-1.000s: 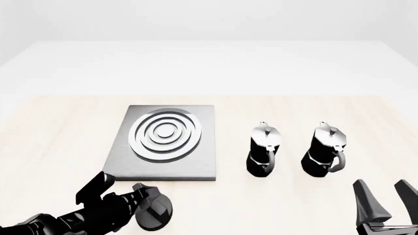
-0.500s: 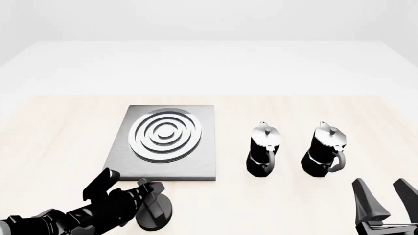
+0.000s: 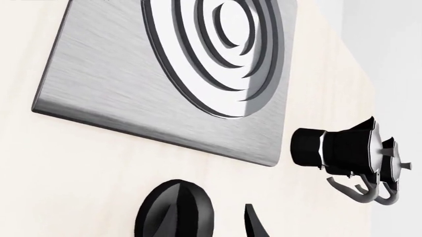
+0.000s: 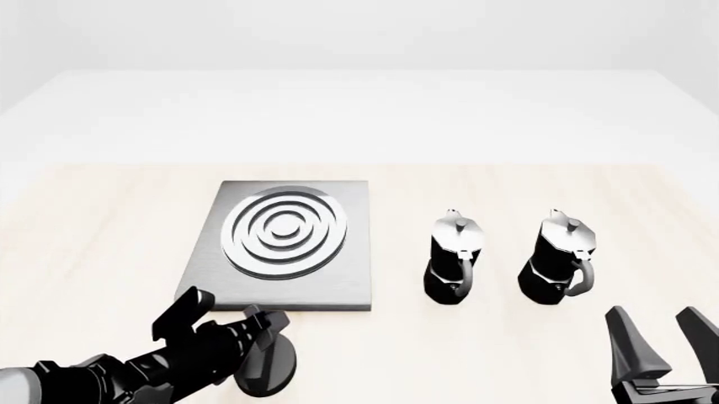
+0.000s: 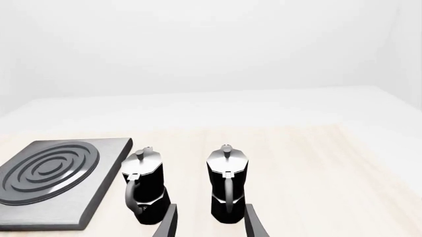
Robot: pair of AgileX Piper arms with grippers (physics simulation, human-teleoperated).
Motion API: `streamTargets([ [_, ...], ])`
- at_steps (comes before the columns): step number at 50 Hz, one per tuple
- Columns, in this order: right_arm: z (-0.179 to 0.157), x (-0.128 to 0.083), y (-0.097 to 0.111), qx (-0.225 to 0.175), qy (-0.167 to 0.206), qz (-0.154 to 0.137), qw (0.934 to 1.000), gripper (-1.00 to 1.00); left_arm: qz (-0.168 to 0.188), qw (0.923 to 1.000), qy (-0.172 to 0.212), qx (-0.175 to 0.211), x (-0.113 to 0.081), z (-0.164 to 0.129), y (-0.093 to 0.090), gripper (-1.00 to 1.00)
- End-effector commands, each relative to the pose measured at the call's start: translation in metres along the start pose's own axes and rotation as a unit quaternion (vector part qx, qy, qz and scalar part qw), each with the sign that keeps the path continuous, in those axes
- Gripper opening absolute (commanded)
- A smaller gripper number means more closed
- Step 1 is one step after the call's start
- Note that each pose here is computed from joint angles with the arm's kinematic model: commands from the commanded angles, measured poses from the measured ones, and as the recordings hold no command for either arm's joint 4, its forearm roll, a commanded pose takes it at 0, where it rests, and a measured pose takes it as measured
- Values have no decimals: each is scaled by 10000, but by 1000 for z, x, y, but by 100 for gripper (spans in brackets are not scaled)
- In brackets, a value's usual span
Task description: Turn off the stove.
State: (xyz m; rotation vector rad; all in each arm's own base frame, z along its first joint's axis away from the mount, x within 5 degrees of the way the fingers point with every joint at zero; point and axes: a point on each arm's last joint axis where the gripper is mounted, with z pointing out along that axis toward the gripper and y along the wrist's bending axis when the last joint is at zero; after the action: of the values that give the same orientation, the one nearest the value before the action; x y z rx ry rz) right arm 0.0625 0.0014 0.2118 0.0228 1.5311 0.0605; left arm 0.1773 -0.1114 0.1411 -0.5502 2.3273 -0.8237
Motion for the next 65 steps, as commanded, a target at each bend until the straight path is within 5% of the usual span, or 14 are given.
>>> streamTargets([
  [1,0,0,0,8,-1,-4,10000,100,-24,10000,78,19,5,3,-3,100],
  [38,0,0,0,33,6,-9,10000,100,352,9991,221,86,2,21,-28,100],
  [65,2,0,-1,57,12,-11,10000,100,1230,9919,319,-48,-19,35,-66,100],
])
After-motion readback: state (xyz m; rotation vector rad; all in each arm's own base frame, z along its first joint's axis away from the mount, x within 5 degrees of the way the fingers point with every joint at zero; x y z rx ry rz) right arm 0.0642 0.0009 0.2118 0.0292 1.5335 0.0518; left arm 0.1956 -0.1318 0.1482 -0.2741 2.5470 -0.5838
